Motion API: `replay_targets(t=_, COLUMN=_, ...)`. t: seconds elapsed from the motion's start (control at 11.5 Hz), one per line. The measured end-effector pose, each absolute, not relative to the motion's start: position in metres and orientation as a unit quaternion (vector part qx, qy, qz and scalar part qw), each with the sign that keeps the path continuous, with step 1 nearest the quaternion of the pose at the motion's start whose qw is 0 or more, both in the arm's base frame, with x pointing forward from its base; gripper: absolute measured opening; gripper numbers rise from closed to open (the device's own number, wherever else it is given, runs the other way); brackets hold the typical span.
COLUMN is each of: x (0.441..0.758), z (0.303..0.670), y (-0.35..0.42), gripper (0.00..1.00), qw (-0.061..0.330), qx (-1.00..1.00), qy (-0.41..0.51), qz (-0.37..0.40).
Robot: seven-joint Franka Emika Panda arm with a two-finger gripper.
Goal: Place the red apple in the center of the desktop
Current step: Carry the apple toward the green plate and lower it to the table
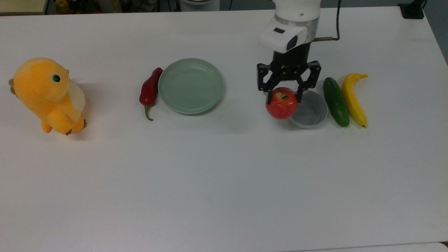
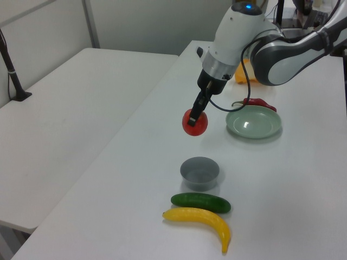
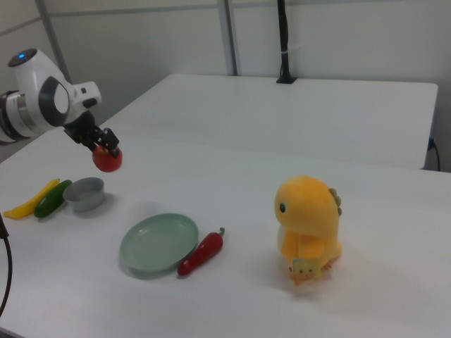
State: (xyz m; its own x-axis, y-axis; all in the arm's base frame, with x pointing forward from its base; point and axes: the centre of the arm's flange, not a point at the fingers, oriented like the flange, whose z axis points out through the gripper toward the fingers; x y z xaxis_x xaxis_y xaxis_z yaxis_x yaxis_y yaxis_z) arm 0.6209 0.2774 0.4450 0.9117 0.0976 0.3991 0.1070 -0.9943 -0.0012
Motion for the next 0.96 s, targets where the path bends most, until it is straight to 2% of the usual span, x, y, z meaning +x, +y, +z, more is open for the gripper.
replay_targets(t=0.52, x=0.629, z=0.399, y=0.216, gripper=0.75, qw=-0.031, qx=-0.985, qy=-0.045, qz=-0.165)
replay_targets(t=0.96, x=0.632, z=0.372, y=0.200, gripper=0.75, qw=-0.040, qx=-0.988, qy=-0.050, qz=-0.143)
